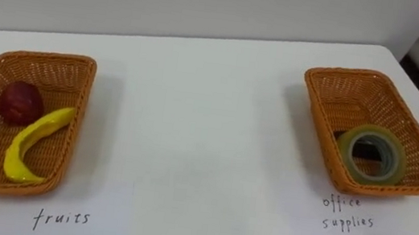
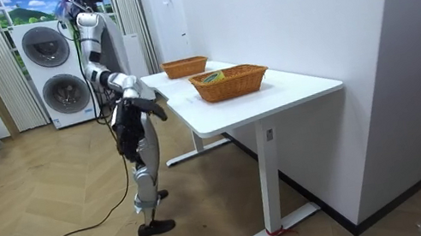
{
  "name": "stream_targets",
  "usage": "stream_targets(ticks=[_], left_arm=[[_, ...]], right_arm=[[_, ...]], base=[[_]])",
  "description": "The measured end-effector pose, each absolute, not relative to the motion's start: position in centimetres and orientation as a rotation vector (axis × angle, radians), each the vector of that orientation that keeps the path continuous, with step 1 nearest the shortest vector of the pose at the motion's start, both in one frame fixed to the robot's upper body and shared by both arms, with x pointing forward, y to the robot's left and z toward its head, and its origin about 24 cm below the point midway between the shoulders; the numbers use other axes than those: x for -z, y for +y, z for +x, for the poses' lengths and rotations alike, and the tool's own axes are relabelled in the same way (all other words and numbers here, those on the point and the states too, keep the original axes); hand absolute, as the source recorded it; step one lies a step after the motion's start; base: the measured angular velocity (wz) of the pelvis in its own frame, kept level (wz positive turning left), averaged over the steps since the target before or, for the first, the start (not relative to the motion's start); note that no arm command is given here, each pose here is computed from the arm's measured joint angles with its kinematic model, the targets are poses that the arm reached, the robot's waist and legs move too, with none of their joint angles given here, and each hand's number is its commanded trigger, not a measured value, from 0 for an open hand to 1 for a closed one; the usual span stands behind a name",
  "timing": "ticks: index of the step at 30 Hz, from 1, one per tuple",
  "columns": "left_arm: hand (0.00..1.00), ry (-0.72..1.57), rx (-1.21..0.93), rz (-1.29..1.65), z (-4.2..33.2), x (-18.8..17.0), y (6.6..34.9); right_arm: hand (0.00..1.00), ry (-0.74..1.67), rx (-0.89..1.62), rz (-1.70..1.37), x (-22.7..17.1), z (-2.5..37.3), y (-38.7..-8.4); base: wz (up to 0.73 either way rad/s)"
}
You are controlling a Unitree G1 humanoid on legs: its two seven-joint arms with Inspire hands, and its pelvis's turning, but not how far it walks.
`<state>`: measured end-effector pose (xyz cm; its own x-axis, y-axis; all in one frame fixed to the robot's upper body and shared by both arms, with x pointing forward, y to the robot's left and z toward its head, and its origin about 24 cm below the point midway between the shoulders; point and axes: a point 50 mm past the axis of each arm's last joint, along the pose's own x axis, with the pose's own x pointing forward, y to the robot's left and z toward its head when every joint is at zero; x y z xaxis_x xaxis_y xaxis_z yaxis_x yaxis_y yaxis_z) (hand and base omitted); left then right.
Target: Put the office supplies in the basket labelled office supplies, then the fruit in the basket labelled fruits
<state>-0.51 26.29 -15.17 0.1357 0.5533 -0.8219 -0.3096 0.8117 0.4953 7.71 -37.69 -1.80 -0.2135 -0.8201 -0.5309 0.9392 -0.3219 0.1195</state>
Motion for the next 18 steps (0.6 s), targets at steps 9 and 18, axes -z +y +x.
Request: stream_targets(ticks=[9,18], left_arm=[[0.0,1.26,-0.614,0.178,0.1,15.1,26.2],[0.0,1.274,-0.579,0.14,0.1,15.4,25.5]], right_arm=[[0.0,0.597,1.997,0.774,8.8,2.4,-34.8],[0.0,0.988,1.859,0.518,12.9,-1.0,-30.6]], base=[[-0.01],[0.01]])
